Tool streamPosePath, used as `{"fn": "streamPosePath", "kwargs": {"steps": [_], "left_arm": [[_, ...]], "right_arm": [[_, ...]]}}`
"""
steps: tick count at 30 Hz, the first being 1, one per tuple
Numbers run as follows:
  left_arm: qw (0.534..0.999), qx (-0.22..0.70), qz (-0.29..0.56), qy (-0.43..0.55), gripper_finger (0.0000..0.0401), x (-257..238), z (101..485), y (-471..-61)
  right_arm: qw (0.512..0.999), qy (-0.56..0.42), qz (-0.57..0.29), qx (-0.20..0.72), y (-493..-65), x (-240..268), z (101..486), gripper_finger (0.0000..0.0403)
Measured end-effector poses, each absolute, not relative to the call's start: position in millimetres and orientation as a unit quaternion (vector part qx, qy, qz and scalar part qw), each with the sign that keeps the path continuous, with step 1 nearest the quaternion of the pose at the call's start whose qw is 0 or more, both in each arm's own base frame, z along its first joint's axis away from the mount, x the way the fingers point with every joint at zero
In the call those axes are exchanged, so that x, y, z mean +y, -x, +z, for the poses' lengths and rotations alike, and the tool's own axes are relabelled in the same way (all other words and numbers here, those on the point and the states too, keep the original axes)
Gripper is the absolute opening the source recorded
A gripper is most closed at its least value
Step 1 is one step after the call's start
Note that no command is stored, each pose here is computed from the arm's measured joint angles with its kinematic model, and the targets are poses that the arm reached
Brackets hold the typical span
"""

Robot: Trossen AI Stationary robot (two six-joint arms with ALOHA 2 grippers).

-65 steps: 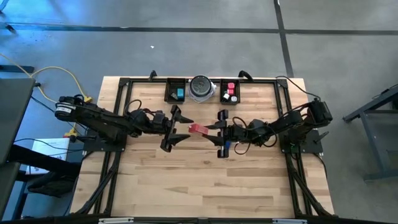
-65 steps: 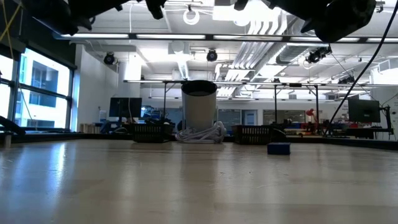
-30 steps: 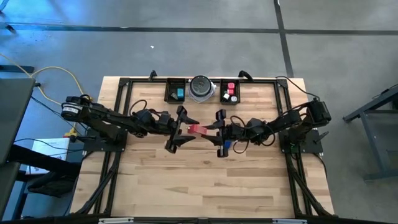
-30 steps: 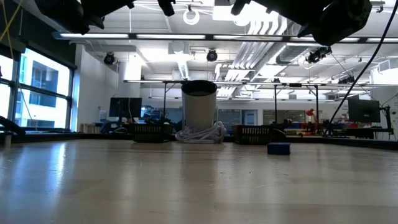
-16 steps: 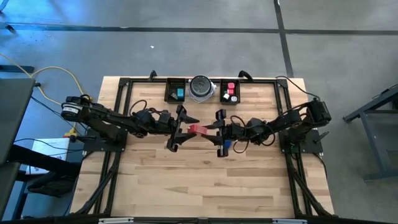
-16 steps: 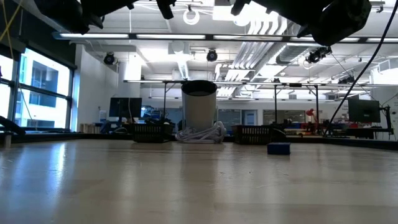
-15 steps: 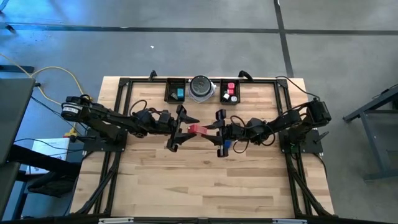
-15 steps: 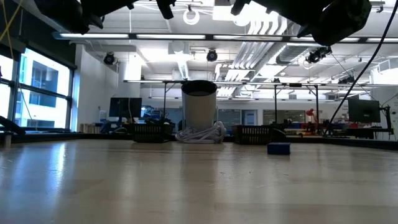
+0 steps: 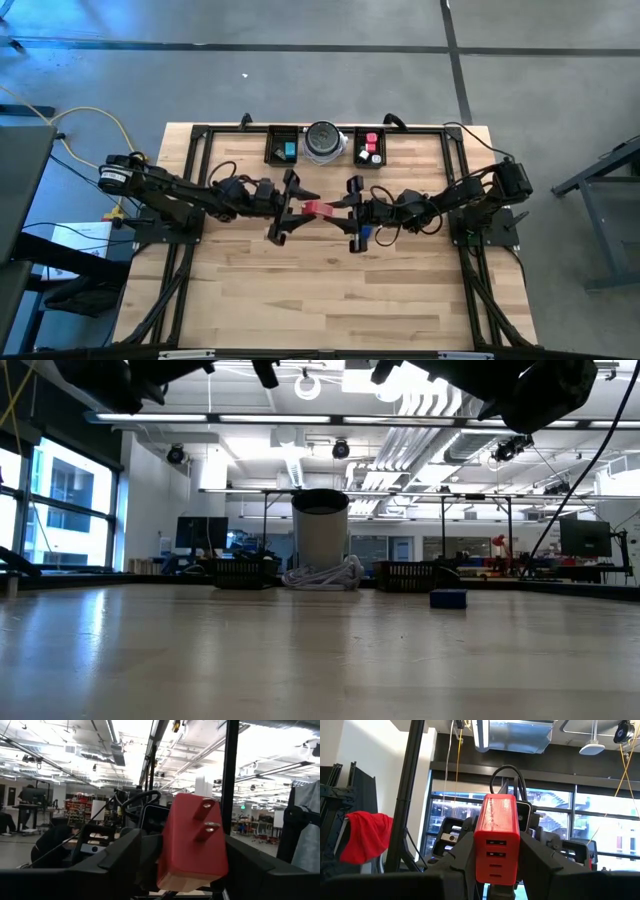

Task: Pick & Place Office items
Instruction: Put the red charger adapter into the right black basket

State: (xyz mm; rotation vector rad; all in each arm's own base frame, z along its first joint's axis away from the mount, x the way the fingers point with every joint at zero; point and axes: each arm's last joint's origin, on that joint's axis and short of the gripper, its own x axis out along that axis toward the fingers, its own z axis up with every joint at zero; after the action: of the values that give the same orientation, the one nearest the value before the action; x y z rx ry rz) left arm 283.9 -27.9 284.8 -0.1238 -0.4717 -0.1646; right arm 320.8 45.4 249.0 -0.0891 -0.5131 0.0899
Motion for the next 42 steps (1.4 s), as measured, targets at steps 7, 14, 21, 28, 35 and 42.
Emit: {"fn": "streamPosePath", "kwargs": {"steps": [7,14,21,28,35,42], "left_arm": [[0.967,-0.235,-0.081,0.052,0.0119,-29,285,-284],[0.967,-0.236,-0.08,0.049,0.0117,-29,285,-284],[0.973,-0.212,-0.079,0.046,0.0117,-29,284,-284],[0.988,-0.124,-0.075,0.044,0.0117,-28,276,-283],[0.995,-0.069,-0.063,0.032,0.0117,-23,278,-277],[0.998,0.034,-0.055,0.007,0.0117,-24,296,-285]], "right_arm": [[0.966,0.04,0.04,-0.254,-321,45,249,0.0104],[0.966,0.038,0.041,-0.254,-321,45,249,0.0104],[0.968,0.018,0.029,-0.247,-321,45,248,0.0124],[0.985,0.01,-0.002,-0.17,-321,46,247,0.0173],[0.998,-0.001,0.0,-0.063,-305,44,260,0.0151],[0.999,-0.033,0.021,-0.022,-286,42,276,0.0134]]}}
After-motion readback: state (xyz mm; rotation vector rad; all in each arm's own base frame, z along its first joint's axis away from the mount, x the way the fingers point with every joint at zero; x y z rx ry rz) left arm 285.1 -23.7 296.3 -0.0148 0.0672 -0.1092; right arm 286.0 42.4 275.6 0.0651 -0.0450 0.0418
